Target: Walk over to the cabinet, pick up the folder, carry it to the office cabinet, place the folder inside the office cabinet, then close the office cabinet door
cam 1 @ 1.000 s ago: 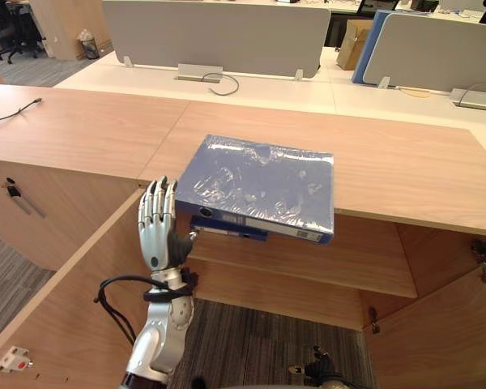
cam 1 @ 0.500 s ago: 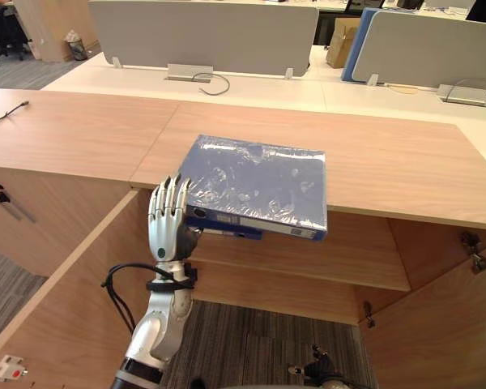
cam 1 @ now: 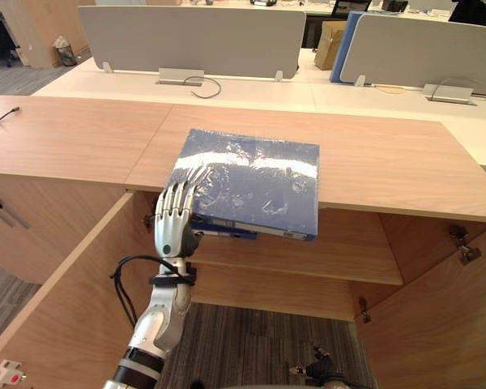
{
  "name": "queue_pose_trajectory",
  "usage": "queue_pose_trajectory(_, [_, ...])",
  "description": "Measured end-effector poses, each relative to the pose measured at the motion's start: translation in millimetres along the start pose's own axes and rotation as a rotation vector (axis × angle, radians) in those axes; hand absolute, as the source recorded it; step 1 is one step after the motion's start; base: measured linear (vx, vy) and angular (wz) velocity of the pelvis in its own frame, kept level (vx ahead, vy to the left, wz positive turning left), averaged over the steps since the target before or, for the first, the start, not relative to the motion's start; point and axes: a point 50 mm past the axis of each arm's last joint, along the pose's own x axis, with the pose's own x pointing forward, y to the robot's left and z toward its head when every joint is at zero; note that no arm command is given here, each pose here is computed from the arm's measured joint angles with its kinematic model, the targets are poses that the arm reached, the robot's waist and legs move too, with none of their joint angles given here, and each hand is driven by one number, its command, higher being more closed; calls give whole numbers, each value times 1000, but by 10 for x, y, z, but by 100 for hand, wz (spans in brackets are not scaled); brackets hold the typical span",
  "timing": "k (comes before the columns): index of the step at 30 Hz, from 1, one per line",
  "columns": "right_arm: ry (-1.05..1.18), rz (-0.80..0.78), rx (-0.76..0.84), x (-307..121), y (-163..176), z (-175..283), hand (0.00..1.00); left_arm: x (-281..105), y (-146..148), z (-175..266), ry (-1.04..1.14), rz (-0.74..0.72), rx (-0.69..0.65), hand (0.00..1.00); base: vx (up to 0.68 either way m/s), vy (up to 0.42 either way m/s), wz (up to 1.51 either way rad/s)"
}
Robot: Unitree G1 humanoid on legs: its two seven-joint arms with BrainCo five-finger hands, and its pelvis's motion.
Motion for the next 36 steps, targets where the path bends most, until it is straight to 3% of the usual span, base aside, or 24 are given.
queue_pose_trajectory(15, [9,-38,21,21,-126,-17,0,166,31,140,-81,32,-34,0,-14,19,-2])
queue_pose_trajectory(16, [9,-40,20,22,-133,-17,0,166,31,145,-83,31,-38,100,-31,30,-2])
queue_pose_trajectory(36, [14,-46,18,25,-156,-29,0,288,95,203,-132,80,-44,100,-9,8,0])
